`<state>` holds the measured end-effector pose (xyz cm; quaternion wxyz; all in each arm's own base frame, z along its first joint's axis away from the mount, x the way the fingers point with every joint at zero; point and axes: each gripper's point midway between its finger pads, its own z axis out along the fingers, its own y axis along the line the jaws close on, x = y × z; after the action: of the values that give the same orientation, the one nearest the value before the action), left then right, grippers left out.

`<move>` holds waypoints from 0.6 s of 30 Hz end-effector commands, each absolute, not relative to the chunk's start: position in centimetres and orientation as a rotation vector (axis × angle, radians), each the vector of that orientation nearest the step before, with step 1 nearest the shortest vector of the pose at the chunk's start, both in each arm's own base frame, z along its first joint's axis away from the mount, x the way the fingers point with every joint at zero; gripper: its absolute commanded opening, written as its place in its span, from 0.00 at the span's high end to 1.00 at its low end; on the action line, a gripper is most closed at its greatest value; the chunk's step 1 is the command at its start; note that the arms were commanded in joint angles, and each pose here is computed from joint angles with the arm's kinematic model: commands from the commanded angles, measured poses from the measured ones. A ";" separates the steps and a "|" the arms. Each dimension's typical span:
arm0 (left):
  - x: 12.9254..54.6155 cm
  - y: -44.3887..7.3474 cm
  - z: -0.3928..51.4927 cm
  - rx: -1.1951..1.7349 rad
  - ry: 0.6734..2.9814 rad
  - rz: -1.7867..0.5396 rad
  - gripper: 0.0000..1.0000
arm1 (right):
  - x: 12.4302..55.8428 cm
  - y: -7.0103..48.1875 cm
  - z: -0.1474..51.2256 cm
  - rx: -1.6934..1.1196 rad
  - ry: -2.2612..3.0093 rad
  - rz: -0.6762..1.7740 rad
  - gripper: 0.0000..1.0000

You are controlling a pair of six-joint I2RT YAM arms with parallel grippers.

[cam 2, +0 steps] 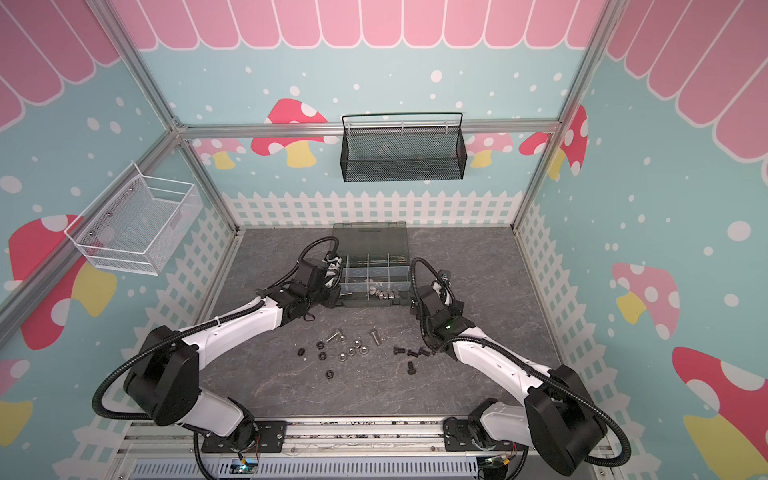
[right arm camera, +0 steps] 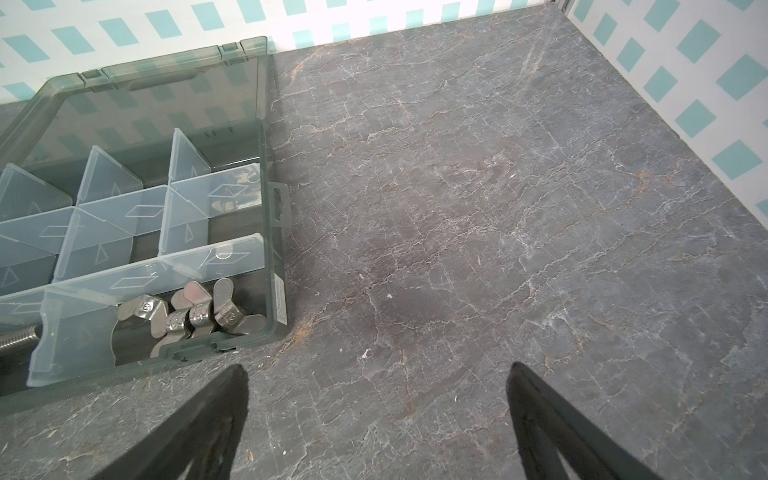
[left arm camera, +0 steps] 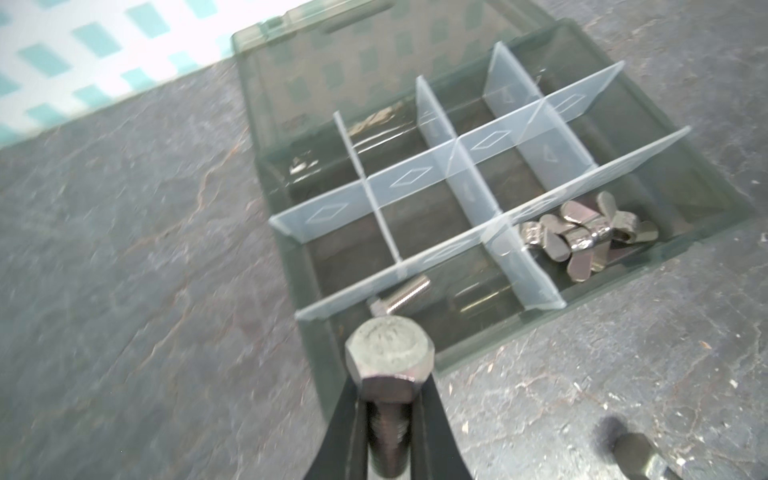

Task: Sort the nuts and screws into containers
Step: 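Carry the second bolt with the left gripper to the bolt compartment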

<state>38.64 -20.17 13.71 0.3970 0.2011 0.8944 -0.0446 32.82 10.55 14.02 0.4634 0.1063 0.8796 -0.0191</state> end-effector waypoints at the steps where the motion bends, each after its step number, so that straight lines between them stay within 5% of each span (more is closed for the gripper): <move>1: 40.2 -23.0 15.0 0.663 2.166 -0.176 1.00 | 33.1 10.7 15.1 0.297 2.144 -0.018 0.02; 18: 40.5 -26.8 10.0 0.914 2.241 -0.304 0.96 | 32.8 10.4 14.9 0.295 2.148 -0.029 0.02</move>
<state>40.43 -25.95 9.41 0.3422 0.3271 0.8741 -0.1088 32.84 10.69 14.06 0.4626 0.1066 0.8800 -0.0147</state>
